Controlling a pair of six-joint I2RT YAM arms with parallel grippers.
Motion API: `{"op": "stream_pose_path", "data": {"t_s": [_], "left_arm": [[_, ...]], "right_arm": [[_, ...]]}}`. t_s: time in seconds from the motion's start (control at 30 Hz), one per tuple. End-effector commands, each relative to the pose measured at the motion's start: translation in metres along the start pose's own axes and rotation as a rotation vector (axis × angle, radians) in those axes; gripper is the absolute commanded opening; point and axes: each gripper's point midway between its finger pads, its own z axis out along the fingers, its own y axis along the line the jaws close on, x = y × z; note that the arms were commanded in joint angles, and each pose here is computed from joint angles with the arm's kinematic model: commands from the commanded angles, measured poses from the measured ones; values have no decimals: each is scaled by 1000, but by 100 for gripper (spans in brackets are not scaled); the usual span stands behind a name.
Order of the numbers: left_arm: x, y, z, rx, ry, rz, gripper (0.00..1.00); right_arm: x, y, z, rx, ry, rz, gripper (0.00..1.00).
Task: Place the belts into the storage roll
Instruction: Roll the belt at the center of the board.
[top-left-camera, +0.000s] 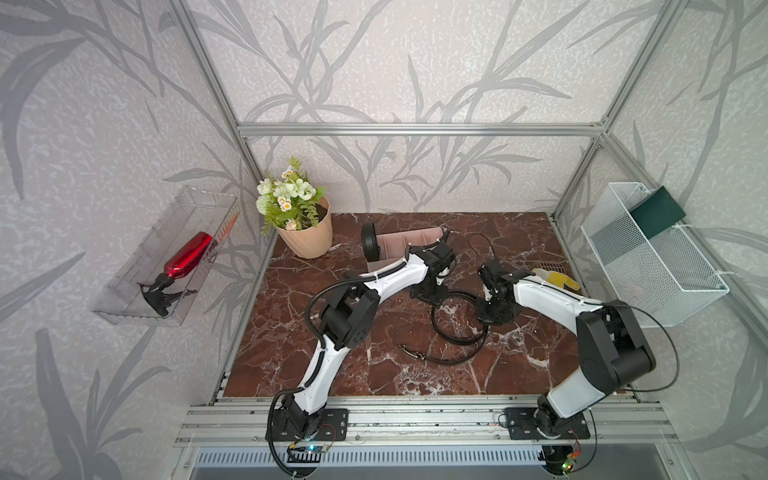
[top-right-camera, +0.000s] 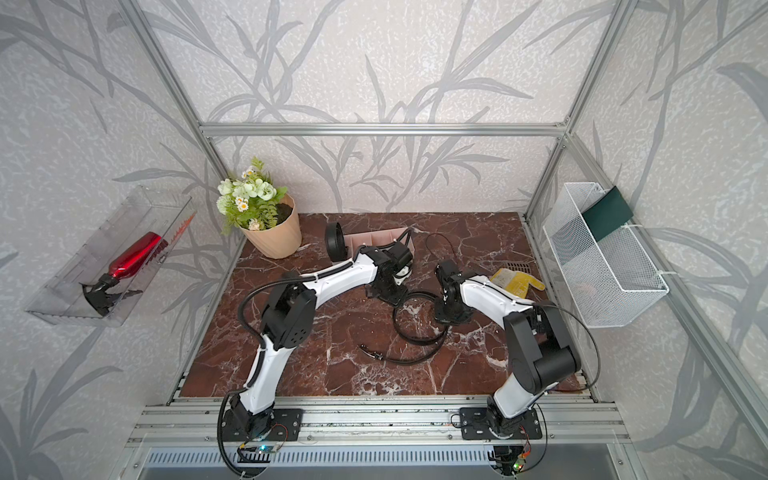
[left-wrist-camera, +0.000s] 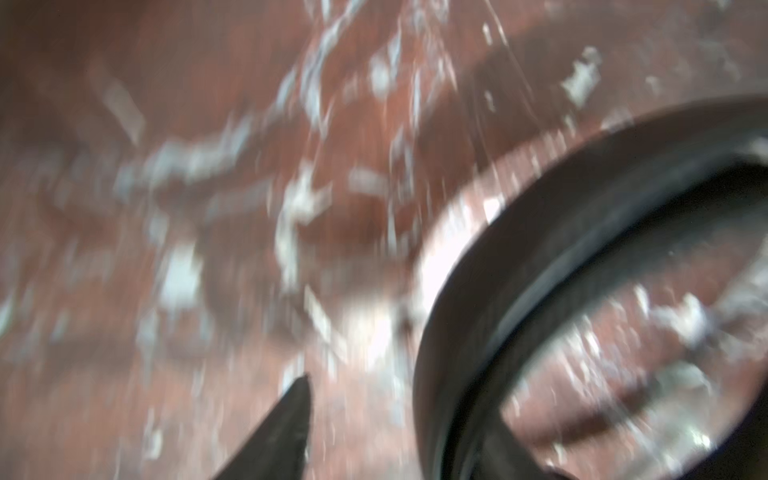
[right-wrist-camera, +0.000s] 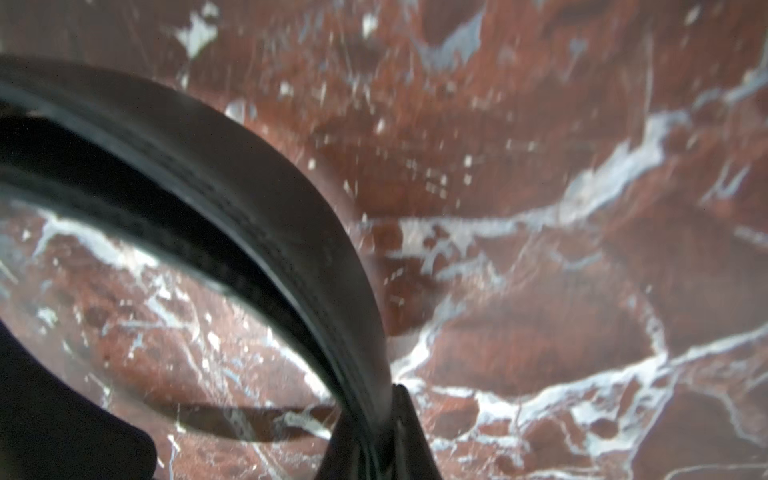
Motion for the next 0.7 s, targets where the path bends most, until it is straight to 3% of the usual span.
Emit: {"op": "stream_pose_path", "data": {"t_s": [0.0, 0.07, 0.1, 0.17, 0.27, 0.43, 0.67], "left_arm": [[28, 2, -50, 25, -47, -114, 73], [56, 8, -63, 23, -42, -176, 97], [67, 11, -69, 17, -50, -222, 99], [95, 19, -76, 25, -55, -351, 99], [123, 3, -67, 185, -55, -506, 99], [144, -9, -42, 341, -49, -736, 99], [154, 11, -24, 278, -55, -835, 99]], "right_arm": [[17, -13, 1, 51, 4, 164, 0], [24, -11, 3, 44, -5, 198, 0], [26, -8, 3, 35, -14, 204, 0], [31, -4, 5, 24, -22, 217, 0], [37, 3, 7, 22, -33, 224, 0], [45, 12, 7, 26, -66, 246, 0], [58, 18, 12, 23, -78, 275, 0]]}}
